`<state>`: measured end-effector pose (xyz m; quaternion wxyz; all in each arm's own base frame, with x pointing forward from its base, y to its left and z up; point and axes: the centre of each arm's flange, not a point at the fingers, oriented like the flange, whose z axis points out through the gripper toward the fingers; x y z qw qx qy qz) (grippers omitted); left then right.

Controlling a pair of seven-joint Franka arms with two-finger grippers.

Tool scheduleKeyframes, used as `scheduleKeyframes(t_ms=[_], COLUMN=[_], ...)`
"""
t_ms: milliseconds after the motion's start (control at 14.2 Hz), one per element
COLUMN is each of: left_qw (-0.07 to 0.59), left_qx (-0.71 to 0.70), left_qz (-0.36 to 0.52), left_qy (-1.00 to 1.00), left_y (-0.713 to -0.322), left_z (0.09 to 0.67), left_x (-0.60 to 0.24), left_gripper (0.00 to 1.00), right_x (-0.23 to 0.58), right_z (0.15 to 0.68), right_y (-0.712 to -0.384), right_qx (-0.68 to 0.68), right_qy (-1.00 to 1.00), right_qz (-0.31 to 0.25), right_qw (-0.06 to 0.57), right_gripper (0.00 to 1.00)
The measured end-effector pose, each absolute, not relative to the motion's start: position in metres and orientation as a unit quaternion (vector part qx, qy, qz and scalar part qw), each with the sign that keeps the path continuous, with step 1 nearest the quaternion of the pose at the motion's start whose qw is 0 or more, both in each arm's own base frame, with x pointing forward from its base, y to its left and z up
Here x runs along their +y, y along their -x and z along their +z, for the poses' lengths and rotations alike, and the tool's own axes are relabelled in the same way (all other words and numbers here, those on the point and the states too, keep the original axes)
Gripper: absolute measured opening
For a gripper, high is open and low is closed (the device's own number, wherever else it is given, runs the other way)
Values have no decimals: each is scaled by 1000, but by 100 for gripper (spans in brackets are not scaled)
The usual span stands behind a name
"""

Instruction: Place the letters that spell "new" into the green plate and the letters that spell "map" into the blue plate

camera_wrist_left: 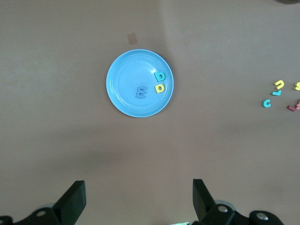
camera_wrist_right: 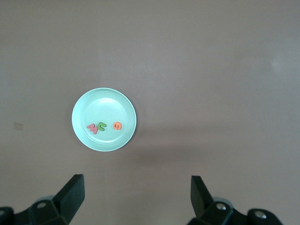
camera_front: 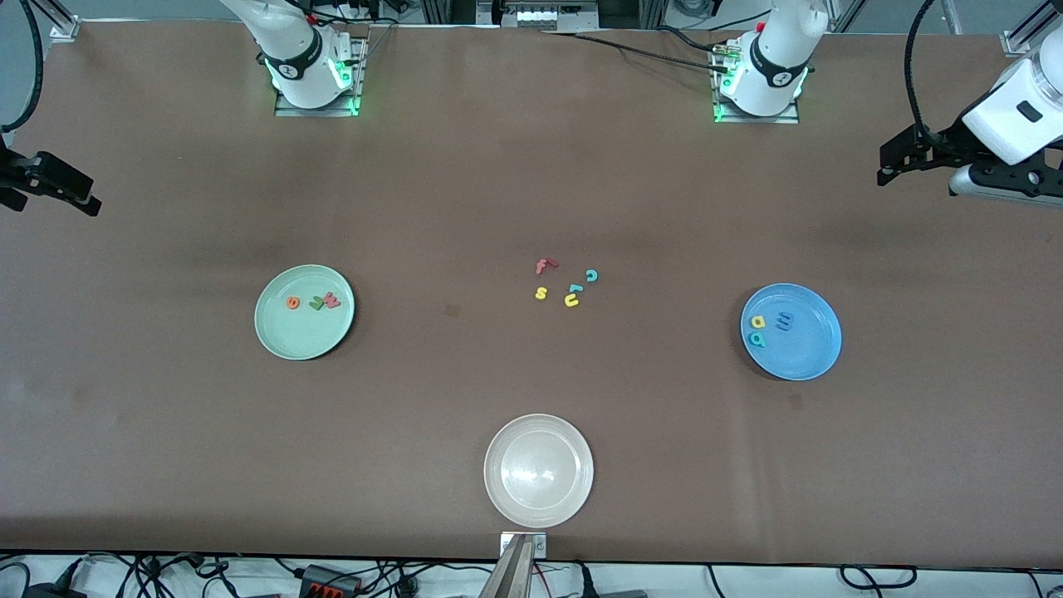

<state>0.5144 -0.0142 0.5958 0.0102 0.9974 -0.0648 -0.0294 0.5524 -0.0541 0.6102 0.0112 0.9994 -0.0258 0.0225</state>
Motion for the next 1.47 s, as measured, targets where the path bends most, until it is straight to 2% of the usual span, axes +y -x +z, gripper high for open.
scheduleKeyframes(t_ms=[1474], left_qw=[10], left_qx=[-64], left_qz=[-30], left_qy=[-997], left_y=[-514], left_z=[598], left_x=[-14], left_gripper=[100], right_x=[-55], right_z=[605], right_y=[-552], right_qx=[-27], right_qy=[-999], right_qz=[13], right_qw=[11], right_gripper=[100])
